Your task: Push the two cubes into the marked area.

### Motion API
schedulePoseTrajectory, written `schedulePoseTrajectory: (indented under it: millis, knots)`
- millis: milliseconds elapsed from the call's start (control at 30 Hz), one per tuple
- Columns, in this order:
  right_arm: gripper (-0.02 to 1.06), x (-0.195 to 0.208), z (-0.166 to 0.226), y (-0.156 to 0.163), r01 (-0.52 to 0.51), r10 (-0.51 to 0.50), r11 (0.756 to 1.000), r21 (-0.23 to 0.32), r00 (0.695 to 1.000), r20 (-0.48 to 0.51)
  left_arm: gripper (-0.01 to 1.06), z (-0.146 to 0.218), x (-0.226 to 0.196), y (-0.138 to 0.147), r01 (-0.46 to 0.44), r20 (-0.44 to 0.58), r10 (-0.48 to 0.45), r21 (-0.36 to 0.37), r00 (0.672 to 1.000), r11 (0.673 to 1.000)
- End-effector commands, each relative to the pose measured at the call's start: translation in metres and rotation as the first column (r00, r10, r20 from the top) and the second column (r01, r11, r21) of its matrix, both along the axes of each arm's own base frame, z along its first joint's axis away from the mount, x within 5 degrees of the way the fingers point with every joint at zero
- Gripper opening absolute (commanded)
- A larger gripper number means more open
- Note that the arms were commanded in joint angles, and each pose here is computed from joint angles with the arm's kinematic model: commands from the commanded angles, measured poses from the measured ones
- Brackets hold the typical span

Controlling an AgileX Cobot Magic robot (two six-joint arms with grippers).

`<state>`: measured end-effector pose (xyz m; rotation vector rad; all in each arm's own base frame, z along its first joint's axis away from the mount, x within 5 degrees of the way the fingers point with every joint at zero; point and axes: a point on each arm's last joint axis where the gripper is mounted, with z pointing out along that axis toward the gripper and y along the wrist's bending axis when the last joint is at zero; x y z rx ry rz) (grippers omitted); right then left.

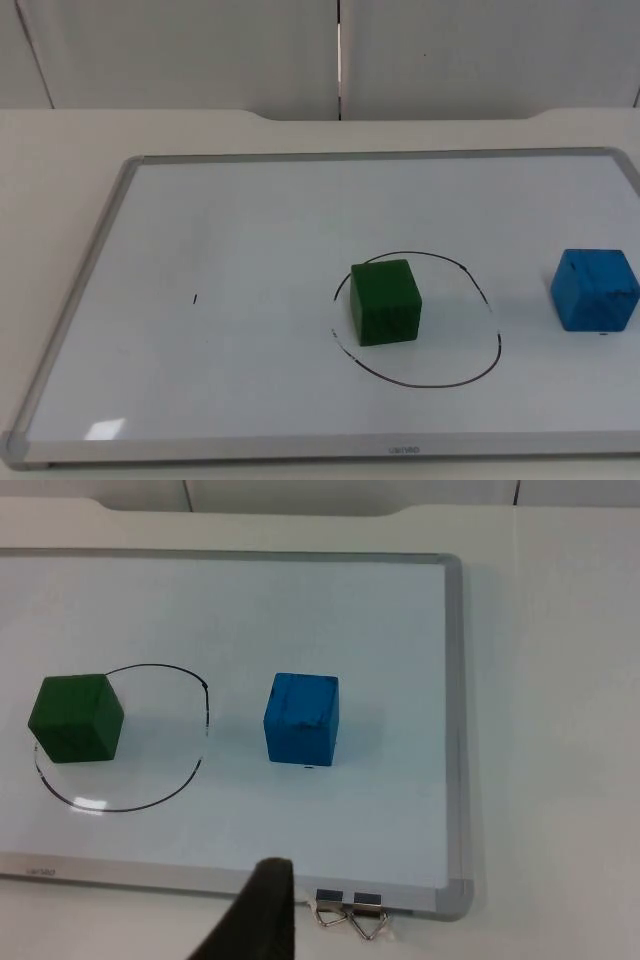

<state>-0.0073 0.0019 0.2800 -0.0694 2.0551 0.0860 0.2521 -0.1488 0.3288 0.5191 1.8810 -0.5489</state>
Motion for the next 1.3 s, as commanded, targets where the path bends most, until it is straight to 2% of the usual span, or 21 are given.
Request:
schedulePoseTrajectory:
  millis: [0, 100, 133, 267, 400, 867, 967, 1033, 1267]
  knots:
    - [1.05, 0.0, 0.0, 0.0, 0.008, -0.008, 1.0, -0.001, 1.0, 0.009, 0.0, 0.017, -0.017, 0.005, 0.041, 0.04, -0.042, 0.016, 0.998, 0.999]
    - [1.05, 0.0, 0.0, 0.0, 0.008, -0.008, 1.0, -0.001, 1.0, 0.009, 0.0, 0.029, -0.033, 0.012, 0.065, 0.054, -0.066, 0.03, 0.996, 0.997]
    - [1.05, 0.0, 0.0, 0.0, 0.008, -0.008, 1.0, -0.001, 1.0, 0.009, 0.0, 0.034, -0.041, 0.016, 0.076, 0.064, -0.08, 0.062, 0.995, 0.995]
    - [1.05, 0.0, 0.0, 0.0, 0.009, -0.009, 1.0, 0.001, 1.0, 0.009, 0.0, 0.039, -0.068, 0.03, 0.108, -0.003, -0.109, 0.161, 0.994, 0.981]
    - [1.05, 0.0, 0.0, 0.0, 0.009, -0.009, 1.0, 0.005, 1.0, 0.009, 0.0, 0.041, -0.086, 0.039, 0.129, -0.046, -0.122, 0.209, 0.991, 0.969]
    - [1.05, 0.0, 0.0, 0.0, 0.011, -0.011, 1.0, 0.001, 1.0, 0.009, 0.0, 0.023, -0.153, 0.073, 0.11, -0.017, -0.108, 0.142, 0.994, 0.984]
    - [1.05, 0.0, 0.0, 0.0, 0.011, -0.011, 1.0, 0.001, 1.0, 0.009, 0.0, 0.024, -0.17, 0.084, 0.096, -0.023, -0.094, 0.162, 0.995, 0.982]
    - [1.05, 0.0, 0.0, 0.0, 0.011, -0.011, 1.0, 0.001, 1.0, 0.009, 0.0, 0.023, -0.179, 0.092, 0.071, -0.021, -0.068, 0.199, 0.997, 0.977]
    - [1.05, 0.0, 0.0, 0.0, 0.011, -0.011, 1.0, 0.001, 1.0, 0.009, 0.0, 0.022, -0.204, 0.11, 0.034, -0.013, -0.032, 0.219, 0.999, 0.975]
